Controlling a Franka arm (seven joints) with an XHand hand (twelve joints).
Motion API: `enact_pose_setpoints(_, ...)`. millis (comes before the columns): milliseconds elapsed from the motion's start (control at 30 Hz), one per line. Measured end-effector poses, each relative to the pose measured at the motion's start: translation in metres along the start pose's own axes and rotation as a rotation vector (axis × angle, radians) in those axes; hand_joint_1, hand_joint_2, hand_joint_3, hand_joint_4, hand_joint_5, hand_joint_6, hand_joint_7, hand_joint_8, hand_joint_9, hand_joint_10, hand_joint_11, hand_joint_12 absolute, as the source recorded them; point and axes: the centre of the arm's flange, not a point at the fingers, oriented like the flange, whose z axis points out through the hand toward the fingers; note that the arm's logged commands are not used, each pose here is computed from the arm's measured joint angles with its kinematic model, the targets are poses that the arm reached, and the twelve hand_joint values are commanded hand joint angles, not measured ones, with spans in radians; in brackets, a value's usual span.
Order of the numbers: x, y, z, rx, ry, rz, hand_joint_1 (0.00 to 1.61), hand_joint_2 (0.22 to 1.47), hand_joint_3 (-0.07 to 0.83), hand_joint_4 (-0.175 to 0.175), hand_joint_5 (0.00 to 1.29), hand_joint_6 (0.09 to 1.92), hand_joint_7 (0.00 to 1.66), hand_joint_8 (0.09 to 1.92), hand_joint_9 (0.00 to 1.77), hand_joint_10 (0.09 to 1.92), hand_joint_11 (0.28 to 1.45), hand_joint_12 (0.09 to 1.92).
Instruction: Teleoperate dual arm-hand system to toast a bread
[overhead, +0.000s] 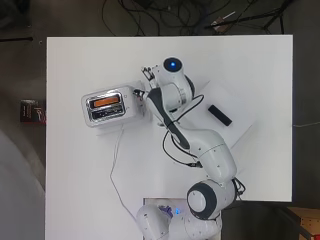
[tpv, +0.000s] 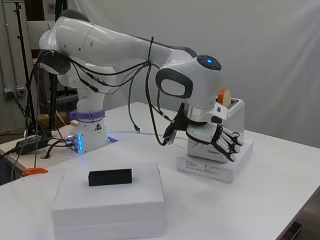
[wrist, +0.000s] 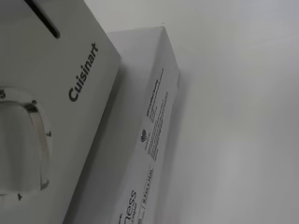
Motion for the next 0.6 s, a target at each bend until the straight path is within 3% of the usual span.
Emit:
enact_pose_setpoints(200, -0.001, -0.005, 0.014, 0.001, -0.013, -0.005, 0.05, 1.01, 0.004, 0.001, 0.31, 0.09, 0.58, 0.09, 0.75, 0.09, 0.53, 0.09)
enact_pose_setpoints(367, -0.01, -0.001, 0.039, 0.057, 0.003, -0.021, 0.04, 1.0, 0.0, 0.003, 0.24, 0.09, 0.5, 0.09, 0.64, 0.09, 0.49, 0.09)
enact_pose_setpoints(600, -0.039, 0.015, 0.081, 0.147, -0.031, 0.256, 0.03, 1.01, 0.003, 0.011, 0.14, 0.09, 0.32, 0.09, 0.41, 0.09, 0.43, 0.09)
